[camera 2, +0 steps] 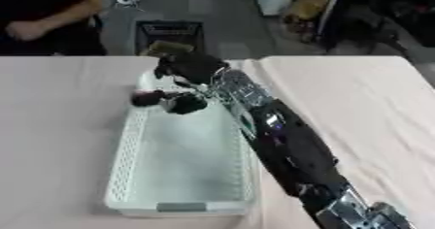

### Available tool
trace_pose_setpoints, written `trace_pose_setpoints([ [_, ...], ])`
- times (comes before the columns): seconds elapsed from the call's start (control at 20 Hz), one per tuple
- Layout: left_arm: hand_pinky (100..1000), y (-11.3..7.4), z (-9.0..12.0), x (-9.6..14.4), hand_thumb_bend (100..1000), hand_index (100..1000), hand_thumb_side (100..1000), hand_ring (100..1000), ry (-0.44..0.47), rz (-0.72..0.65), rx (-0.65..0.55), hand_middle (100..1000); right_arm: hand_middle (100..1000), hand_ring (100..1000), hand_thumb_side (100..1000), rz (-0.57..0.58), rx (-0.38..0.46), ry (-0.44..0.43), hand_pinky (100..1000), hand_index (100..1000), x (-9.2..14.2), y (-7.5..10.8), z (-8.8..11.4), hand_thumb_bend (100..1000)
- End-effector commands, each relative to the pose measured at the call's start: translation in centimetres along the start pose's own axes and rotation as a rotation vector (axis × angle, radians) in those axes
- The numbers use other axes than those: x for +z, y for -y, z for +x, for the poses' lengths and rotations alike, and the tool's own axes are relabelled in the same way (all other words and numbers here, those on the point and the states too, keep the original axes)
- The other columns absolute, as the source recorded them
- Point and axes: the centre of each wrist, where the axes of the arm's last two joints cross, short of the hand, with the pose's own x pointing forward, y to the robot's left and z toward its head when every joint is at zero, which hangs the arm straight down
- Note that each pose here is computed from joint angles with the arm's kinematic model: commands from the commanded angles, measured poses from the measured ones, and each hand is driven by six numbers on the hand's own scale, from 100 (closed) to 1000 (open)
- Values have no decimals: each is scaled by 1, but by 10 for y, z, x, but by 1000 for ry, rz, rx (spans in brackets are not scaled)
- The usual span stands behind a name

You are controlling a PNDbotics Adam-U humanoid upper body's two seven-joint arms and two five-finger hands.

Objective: Pick up objects on the table and place them in the box.

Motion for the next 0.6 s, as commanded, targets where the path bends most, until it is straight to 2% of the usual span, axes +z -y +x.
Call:
trace_pose_setpoints([
  [0.05, 665, -2, 6, -5, 232, 817, 1000, 683, 31, -1, -3, 709, 819, 756, 981, 0, 10, 8, 585, 850, 2, 5, -5, 233],
  [0.3, 666, -2, 6, -5, 231, 817, 1000, 684, 30, -2, -4, 710, 819, 756, 988, -5, 7, 3, 588, 853, 4, 6, -9, 239],
  [0.6, 666, -3, 6, -5, 229, 817, 1000, 684, 31, -1, -5, 710, 801, 745, 985, -50, 12, -8, 578, 852, 9, 15, -14, 223],
])
